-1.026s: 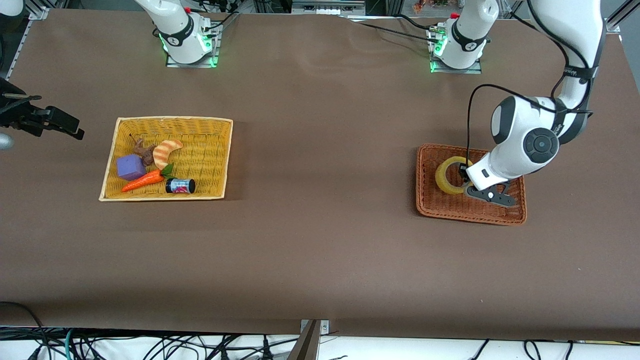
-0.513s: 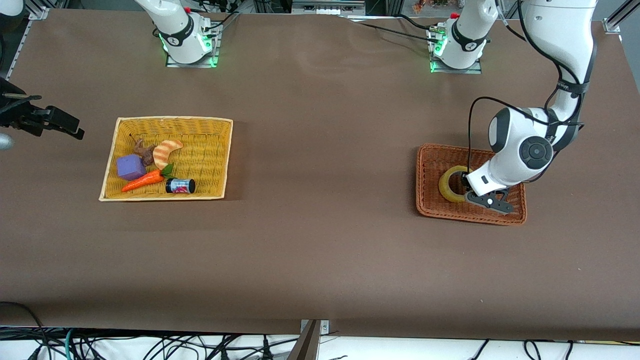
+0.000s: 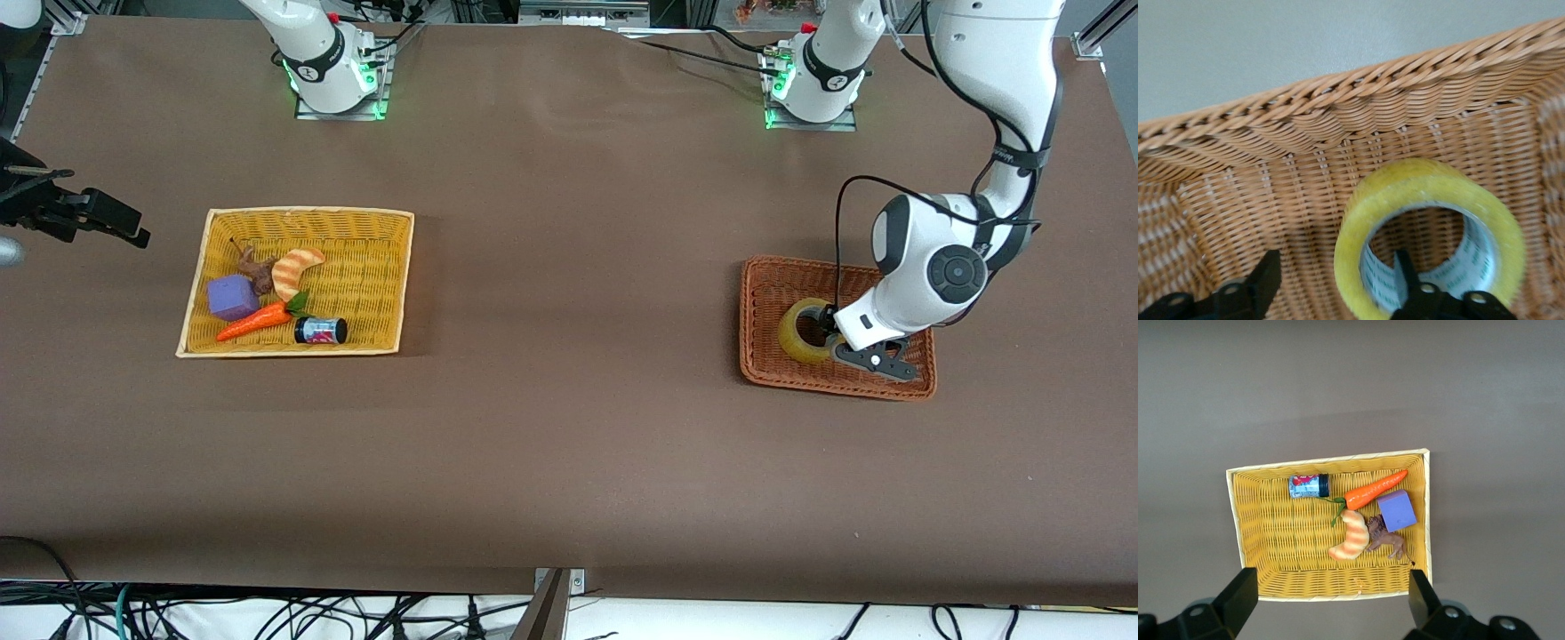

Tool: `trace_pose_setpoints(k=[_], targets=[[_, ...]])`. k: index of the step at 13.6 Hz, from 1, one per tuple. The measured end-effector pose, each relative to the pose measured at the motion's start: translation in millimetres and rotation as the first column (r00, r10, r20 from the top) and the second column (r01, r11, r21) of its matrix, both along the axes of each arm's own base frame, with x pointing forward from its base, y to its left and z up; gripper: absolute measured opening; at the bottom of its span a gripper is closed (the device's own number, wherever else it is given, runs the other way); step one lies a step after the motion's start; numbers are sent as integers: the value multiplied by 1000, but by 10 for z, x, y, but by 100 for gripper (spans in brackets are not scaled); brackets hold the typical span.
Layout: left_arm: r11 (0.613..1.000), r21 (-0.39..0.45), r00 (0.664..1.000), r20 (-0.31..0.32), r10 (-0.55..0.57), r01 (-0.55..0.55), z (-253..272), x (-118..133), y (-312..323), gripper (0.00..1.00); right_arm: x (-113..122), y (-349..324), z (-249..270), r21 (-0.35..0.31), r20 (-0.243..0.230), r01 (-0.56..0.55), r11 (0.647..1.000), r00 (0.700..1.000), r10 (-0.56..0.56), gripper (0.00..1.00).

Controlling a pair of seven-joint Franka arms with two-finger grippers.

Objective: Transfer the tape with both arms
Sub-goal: 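Open the left gripper and raise it away from the basket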

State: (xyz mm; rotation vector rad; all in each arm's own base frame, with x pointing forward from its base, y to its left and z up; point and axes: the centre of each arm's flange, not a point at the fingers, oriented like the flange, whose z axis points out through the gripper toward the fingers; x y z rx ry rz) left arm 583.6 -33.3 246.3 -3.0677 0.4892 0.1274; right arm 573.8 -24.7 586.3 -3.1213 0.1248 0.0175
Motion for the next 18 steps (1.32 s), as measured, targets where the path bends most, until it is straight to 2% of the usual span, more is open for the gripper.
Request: trace_pose_setpoints(k=[1, 2, 8, 10, 14, 18], targets=[[1000, -9, 1000, 3, 1, -1, 271, 3, -8, 93, 1, 1, -1, 0, 0, 0, 1000, 1000, 0, 100], [1000, -21, 1000, 7, 2, -2, 592, -11, -17, 100, 1, 1, -1, 0, 0, 0, 1000, 1000, 0, 100], [996, -86, 993, 115, -4, 14, 2628, -308, -12, 100, 4, 1, -5, 0, -1, 0, 1000, 1000, 0, 100], [996, -89, 994, 109, 12, -2, 2952, -340, -31, 100, 5, 0, -6, 0, -1, 0, 1000, 1000, 0, 100], [992, -77, 995, 23, 98, -96, 3396, -472, -215, 100, 6, 1, -7, 0, -1, 0, 1000, 1000, 0, 100], [991, -75, 993, 16, 116, -114, 3490, -486, -198, 100, 8, 0, -11, 0, -2, 0, 1000, 1000, 0, 100]])
